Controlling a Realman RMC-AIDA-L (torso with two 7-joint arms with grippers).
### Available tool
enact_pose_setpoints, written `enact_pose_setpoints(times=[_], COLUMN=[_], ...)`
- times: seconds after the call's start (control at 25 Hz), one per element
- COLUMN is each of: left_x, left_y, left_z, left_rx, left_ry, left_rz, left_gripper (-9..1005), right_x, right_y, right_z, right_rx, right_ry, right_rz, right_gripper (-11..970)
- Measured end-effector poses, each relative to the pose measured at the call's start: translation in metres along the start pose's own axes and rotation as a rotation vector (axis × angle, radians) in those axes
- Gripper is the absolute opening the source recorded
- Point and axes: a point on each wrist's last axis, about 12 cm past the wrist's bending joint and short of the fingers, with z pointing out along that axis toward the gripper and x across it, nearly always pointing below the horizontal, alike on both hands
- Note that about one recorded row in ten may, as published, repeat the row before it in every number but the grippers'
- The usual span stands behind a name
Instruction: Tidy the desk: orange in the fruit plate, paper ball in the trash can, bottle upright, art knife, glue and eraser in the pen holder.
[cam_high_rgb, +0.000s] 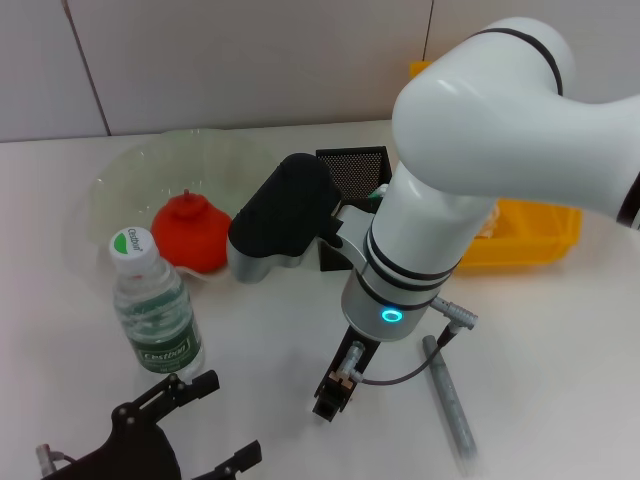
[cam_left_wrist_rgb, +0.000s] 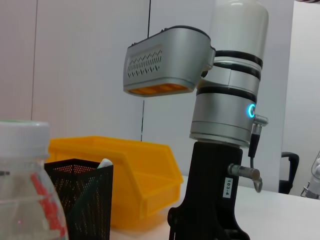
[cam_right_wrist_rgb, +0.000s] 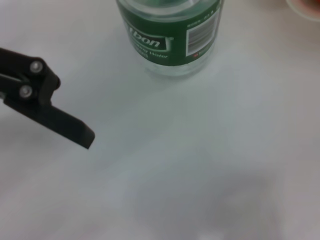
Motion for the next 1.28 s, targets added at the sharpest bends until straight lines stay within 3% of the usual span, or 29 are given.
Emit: enact_pose_setpoints(times=[0.6,0.76,1.04,1.28], left_x=[-0.001,-0.001,-0.002,-0.002], left_y=[0.001,0.001,0.001,0.001], left_z=[0.0,0.0,0.0,0.003], left_rx=[0.002,0.004,0.007,0.018], left_ry=[-0.003,-0.005,-0.005,-0.007], left_rz=[0.004,0.005,0.003,0.004], left_gripper=[847,847,847,847], right_x=[-0.001,-0.002,-0.006,-0.013], right_y=[0.0,-0.003,-0.016,-0.041], right_z=[-0.008,-0.017,-0.057,-0.109], right_rx=[0.016,0.044,0.092,0.151], right_ry=[-0.01,-0.013,-0.07,-0.187], right_rz=[-0.017,-0.025,0.014,0.069], right_gripper=[189,152,136,139])
